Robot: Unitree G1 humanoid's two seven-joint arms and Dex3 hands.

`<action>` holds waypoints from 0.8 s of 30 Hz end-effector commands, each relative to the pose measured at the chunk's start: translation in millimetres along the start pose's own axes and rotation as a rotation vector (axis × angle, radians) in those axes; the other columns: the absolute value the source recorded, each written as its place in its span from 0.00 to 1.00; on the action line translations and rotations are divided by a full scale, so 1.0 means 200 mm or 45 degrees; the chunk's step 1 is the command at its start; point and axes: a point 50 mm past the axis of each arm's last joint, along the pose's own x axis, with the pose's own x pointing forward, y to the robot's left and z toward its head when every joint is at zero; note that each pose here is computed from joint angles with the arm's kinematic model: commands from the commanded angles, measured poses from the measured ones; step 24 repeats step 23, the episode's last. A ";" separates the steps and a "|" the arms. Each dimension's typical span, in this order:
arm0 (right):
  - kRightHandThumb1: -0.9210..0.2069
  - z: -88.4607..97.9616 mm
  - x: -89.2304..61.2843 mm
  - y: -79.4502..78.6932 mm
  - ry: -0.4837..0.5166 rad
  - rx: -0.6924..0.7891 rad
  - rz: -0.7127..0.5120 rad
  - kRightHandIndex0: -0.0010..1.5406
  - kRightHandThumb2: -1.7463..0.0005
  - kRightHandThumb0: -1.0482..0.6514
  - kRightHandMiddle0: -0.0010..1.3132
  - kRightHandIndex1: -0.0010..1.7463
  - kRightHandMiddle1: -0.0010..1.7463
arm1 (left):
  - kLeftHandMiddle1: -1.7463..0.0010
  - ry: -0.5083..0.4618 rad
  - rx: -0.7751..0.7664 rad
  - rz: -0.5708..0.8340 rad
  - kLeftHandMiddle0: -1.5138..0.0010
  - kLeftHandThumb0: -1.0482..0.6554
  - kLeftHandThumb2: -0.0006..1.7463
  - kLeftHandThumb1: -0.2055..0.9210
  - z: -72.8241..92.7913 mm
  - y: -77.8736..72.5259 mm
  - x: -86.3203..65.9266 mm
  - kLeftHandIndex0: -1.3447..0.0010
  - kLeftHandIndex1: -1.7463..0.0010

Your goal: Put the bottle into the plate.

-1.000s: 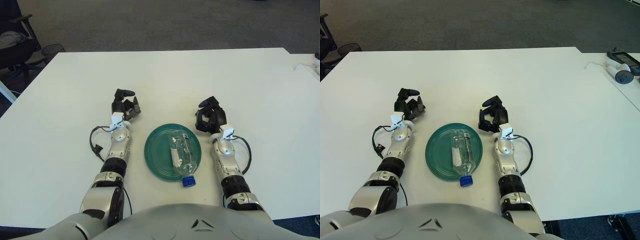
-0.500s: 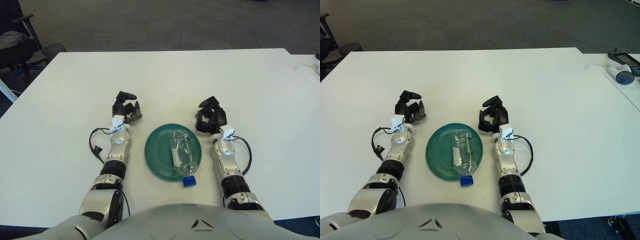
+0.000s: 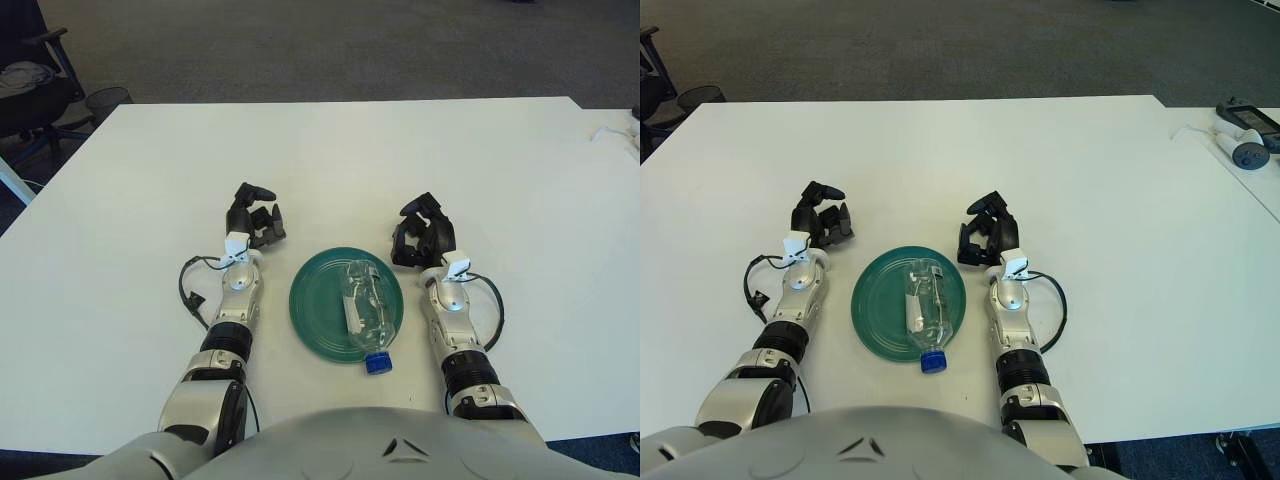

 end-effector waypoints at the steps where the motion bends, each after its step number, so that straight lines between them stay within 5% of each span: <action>1: 0.76 -0.15 -0.10 -0.05 0.211 -0.008 -0.047 0.55 0.10 0.62 0.44 0.94 1.00 | 0.00 0.020 0.007 -0.008 0.24 0.34 0.76 0.45 -0.03 0.00 -0.03 0.54 0.00; 24: 0.80 -0.16 -0.11 -0.05 0.218 -0.026 -0.085 0.56 0.06 0.62 0.47 0.95 1.00 | 0.00 0.032 -0.016 -0.002 0.24 0.34 0.77 0.44 -0.04 0.00 -0.03 0.54 0.00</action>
